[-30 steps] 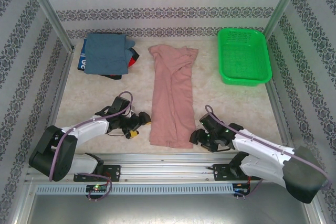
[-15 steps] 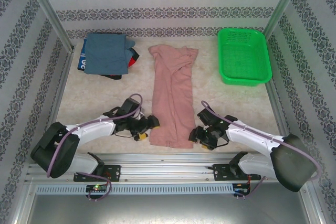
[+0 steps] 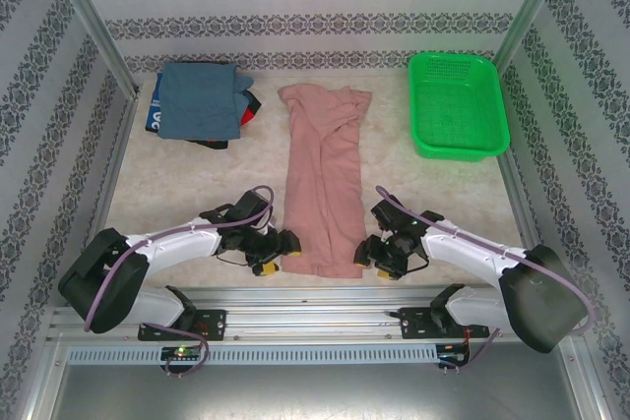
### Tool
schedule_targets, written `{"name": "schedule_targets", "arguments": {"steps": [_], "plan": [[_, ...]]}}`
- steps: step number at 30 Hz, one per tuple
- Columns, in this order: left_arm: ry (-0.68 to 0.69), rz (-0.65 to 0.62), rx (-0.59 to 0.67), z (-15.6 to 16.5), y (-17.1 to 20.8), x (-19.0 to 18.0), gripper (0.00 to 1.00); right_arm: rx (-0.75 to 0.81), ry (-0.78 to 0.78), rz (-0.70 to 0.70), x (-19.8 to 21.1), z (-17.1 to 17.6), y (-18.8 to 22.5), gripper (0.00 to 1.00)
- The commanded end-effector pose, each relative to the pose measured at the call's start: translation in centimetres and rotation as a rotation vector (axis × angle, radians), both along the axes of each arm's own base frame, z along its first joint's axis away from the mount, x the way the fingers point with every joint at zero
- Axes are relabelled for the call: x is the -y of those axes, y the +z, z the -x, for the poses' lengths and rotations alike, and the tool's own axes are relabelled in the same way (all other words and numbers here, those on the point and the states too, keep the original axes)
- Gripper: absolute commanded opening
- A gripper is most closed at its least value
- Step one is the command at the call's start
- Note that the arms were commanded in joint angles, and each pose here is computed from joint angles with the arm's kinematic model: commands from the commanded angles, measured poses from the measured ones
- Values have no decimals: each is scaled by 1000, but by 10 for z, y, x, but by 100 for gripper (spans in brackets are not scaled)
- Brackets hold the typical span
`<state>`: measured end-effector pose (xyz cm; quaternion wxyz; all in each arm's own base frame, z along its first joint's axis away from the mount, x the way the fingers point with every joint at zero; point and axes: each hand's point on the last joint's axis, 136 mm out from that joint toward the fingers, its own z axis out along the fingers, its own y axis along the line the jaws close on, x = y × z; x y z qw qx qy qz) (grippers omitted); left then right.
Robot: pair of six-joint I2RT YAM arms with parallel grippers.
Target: Fold and stack the t-shirts
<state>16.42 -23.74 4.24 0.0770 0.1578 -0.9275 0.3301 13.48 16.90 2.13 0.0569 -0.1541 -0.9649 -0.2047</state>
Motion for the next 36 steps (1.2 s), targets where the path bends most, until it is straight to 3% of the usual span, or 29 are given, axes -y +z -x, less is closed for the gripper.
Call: {"name": "schedule_targets", "arguments": {"steps": [1,15,20,22,27,31,34,36], "plan": [[1,-40,5,-4,-3,2,75,182,28,-107,-27,-46,18,61],[-5,5,56,-32,-7,36,58,164,68,-125,-57,-52,25,53],[1,39,66,-38,-2,44,49,160,61,-116,-59,-54,25,44],[-2,51,73,-42,1,49,43,156,74,-99,-57,-54,26,39],[-10,46,74,-41,2,48,14,114,62,-70,-46,-44,14,24],[-8,26,78,-37,2,40,10,100,55,-58,-39,-37,10,18],[-4,27,77,-36,1,38,8,91,64,-49,-36,-33,10,21],[-4,30,76,-35,1,38,7,101,76,-33,-32,-31,14,40]]}}
